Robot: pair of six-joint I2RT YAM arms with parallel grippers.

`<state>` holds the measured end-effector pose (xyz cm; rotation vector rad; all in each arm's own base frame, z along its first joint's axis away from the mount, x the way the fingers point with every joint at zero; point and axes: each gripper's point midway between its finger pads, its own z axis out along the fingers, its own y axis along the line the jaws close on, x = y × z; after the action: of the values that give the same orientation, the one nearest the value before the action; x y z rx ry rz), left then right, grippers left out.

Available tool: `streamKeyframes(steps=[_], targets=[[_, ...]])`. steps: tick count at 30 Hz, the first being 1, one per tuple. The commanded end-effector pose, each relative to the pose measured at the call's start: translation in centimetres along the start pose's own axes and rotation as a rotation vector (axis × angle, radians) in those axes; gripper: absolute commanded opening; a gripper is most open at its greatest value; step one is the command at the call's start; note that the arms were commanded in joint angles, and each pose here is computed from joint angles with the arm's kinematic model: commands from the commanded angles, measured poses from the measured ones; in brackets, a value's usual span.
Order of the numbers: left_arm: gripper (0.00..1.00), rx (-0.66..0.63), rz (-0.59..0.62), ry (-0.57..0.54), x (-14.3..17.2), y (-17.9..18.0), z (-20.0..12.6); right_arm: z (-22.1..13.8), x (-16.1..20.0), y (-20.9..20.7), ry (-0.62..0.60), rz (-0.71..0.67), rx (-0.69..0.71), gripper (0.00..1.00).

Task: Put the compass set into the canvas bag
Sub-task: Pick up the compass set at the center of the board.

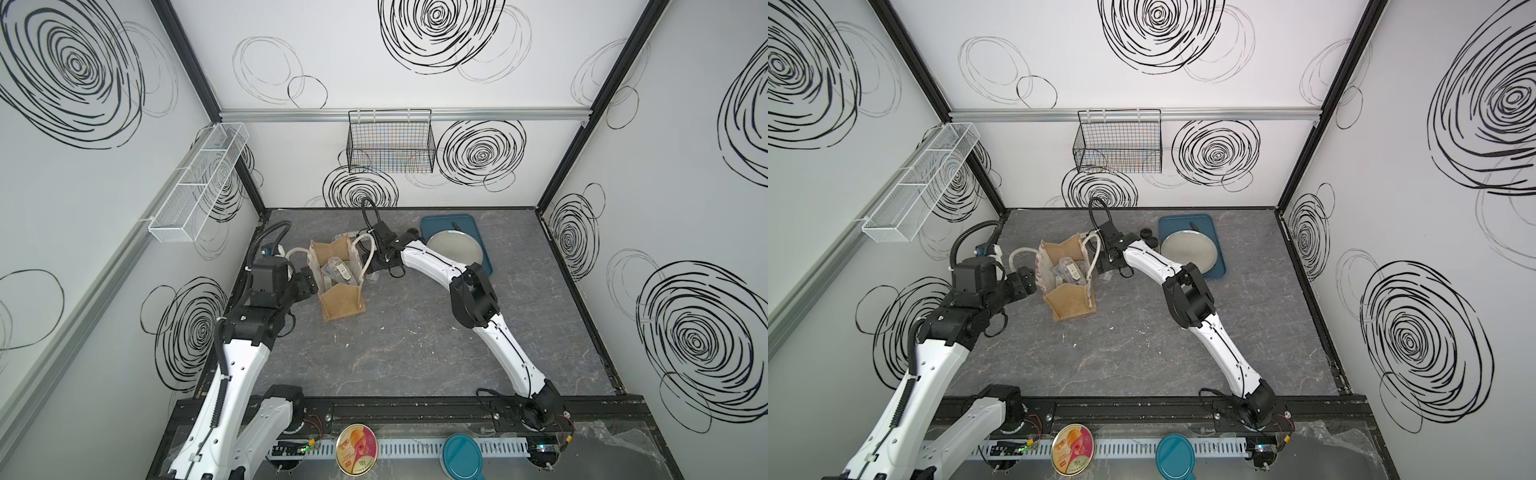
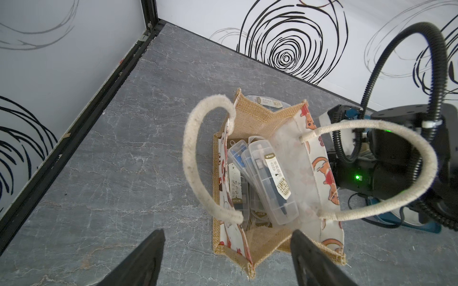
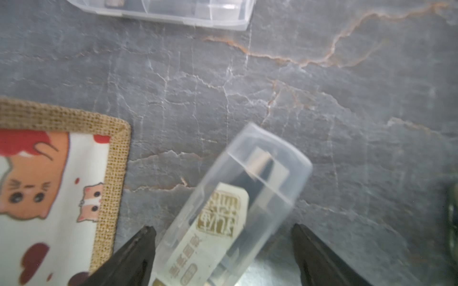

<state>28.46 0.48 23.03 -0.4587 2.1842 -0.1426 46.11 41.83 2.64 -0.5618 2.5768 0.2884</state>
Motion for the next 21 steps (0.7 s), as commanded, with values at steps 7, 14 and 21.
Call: streamKeyframes(steps=[7, 14, 21], targets=[[0.83, 0.006, 0.002, -0.02, 0.0, 0.2, -0.3, -0.9, 4.6, -3.6, 0.183, -0.047, 0.173, 0.74], [0.83, 0.017, -0.005, -0.028, -0.2, 0.0, -0.5, 0.5, 6.2, -1.2, 0.225, -0.131, -0.003, 0.71], [0.83, 0.015, -0.006, -0.023, -0.1, 0.1, -0.3, 1.2, 5.4, -1.5, 0.213, -0.127, -0.019, 0.66]])
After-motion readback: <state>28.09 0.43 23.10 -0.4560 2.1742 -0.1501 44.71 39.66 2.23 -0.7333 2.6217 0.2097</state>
